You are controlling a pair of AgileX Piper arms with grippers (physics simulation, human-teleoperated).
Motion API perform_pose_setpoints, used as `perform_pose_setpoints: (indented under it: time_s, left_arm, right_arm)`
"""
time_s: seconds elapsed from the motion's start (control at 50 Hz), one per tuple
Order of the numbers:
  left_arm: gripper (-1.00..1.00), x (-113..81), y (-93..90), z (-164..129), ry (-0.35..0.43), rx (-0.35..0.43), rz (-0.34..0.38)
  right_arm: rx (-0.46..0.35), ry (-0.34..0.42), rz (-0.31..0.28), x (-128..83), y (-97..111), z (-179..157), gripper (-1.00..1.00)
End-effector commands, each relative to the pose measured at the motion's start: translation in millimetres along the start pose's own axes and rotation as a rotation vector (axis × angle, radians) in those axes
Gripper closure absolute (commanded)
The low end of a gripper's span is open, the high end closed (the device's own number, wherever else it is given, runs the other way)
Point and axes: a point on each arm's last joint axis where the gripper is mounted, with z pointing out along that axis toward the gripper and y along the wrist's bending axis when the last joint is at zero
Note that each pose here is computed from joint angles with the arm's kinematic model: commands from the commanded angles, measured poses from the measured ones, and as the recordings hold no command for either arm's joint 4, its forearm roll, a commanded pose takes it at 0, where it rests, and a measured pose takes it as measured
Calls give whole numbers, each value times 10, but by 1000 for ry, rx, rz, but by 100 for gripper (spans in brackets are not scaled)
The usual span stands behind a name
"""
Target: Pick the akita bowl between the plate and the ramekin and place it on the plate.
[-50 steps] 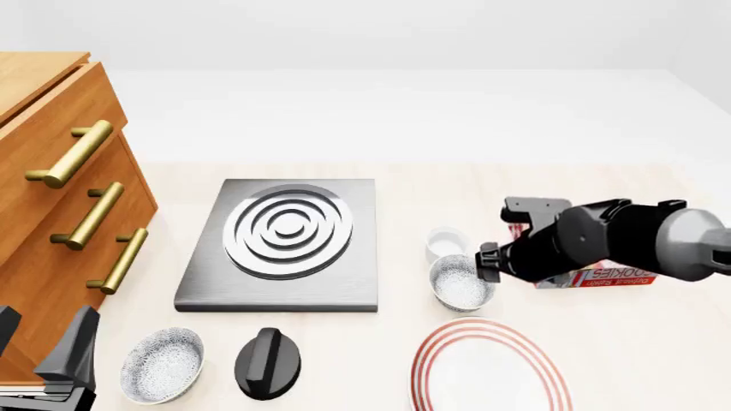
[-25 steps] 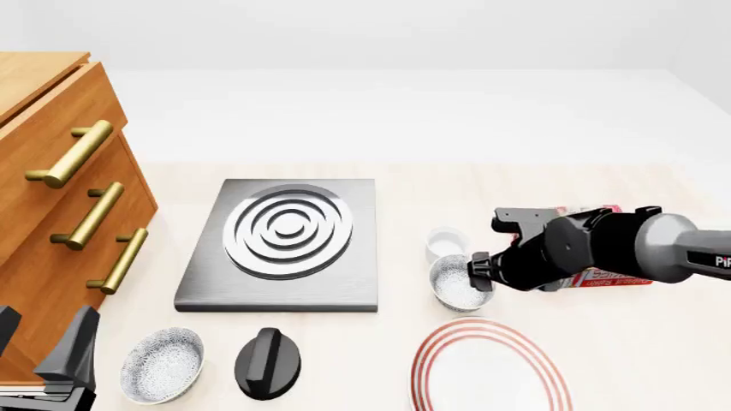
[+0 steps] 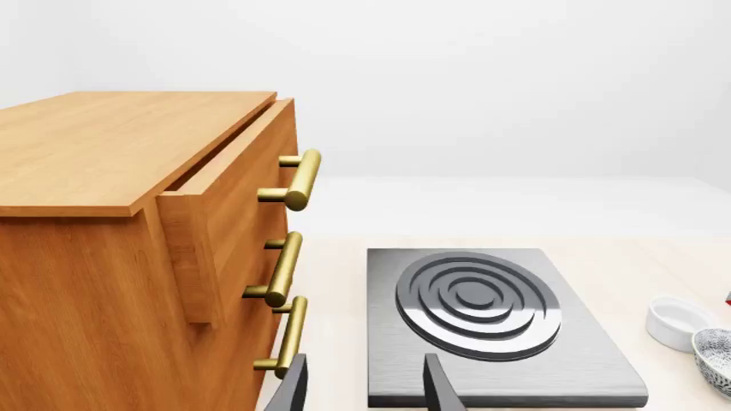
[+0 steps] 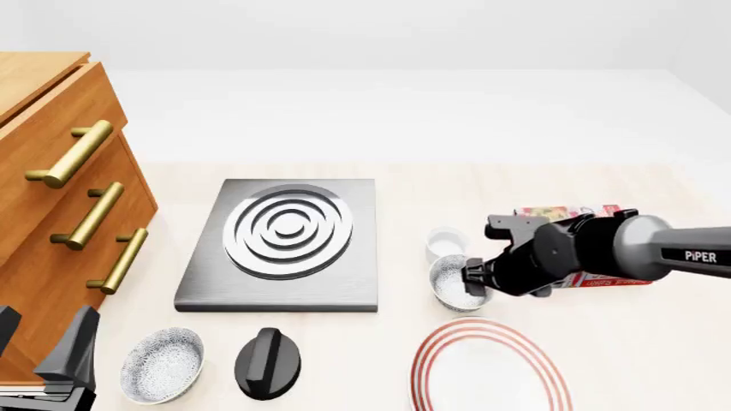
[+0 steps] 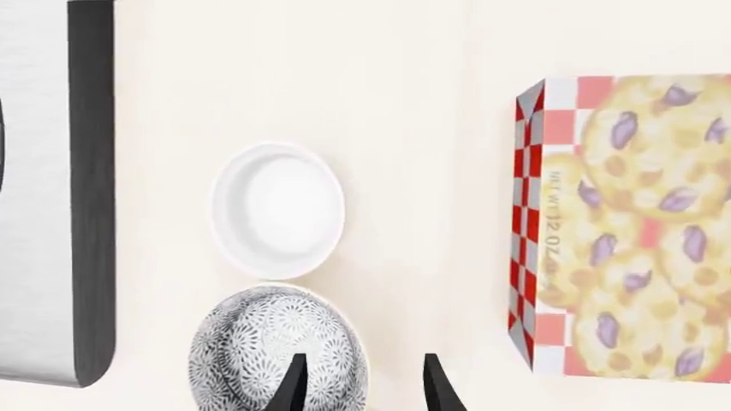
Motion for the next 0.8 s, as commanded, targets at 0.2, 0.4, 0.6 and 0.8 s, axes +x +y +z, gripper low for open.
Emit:
perform_pose_setpoints:
  time_s: [0.2,0.4,0.6,0.8]
  left_arm:
    - [-100,0,0,0,0,0,0]
    - [-100,0,0,0,0,0,0]
    - [-100,0,0,0,0,0,0]
    - [-100,0,0,0,0,0,0]
  right_arm:
    - [2,22,12,26,22,147,-100]
    - [13,-2,7,23,-105,91,100]
    - [13,-12,5,22,-117,41,100]
    - [6,-71,-4,-54,-132,-370,100]
